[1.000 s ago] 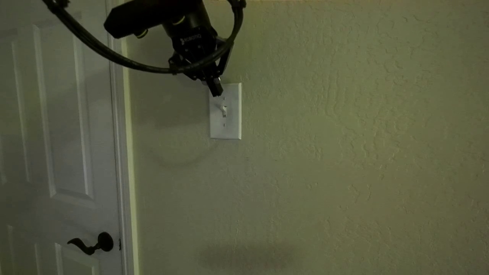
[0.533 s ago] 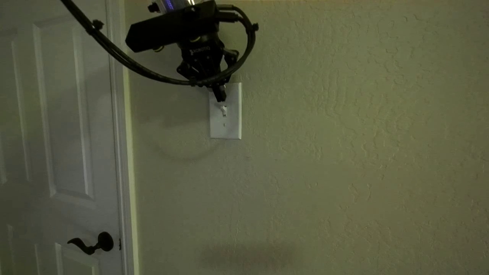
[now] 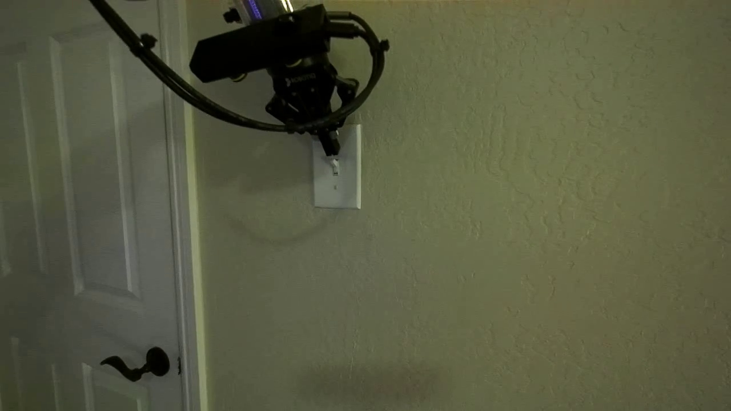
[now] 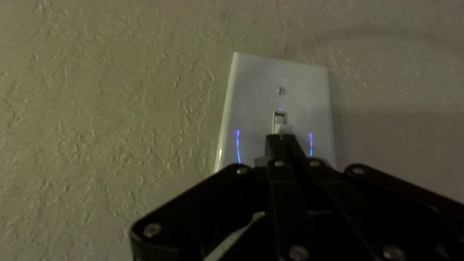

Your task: Turn off the light switch

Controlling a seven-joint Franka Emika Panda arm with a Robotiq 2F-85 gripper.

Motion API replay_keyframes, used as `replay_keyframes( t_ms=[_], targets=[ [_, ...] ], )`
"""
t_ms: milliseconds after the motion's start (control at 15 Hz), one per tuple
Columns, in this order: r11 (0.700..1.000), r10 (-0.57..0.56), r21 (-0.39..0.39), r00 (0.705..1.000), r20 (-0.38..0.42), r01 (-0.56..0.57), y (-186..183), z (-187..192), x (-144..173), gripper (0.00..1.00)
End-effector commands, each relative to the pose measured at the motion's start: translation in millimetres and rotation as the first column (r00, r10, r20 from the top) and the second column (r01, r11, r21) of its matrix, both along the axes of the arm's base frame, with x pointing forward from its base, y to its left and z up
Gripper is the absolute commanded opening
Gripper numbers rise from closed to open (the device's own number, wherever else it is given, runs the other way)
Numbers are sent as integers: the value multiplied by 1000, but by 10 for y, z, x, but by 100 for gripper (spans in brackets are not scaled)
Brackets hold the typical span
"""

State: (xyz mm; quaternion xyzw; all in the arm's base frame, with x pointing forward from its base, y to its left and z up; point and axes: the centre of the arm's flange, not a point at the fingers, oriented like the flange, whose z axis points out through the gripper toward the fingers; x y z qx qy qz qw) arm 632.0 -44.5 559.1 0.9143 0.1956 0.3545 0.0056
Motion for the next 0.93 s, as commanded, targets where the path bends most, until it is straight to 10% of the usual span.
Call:
replay_keyframes(
  t_ms=[0, 867],
  targets=[
    [1000, 3, 14, 1000, -3, -3, -82, -148, -29, 6],
    [1000, -3, 13, 999, -47, 4, -39, -244, -135, 6]
  ],
)
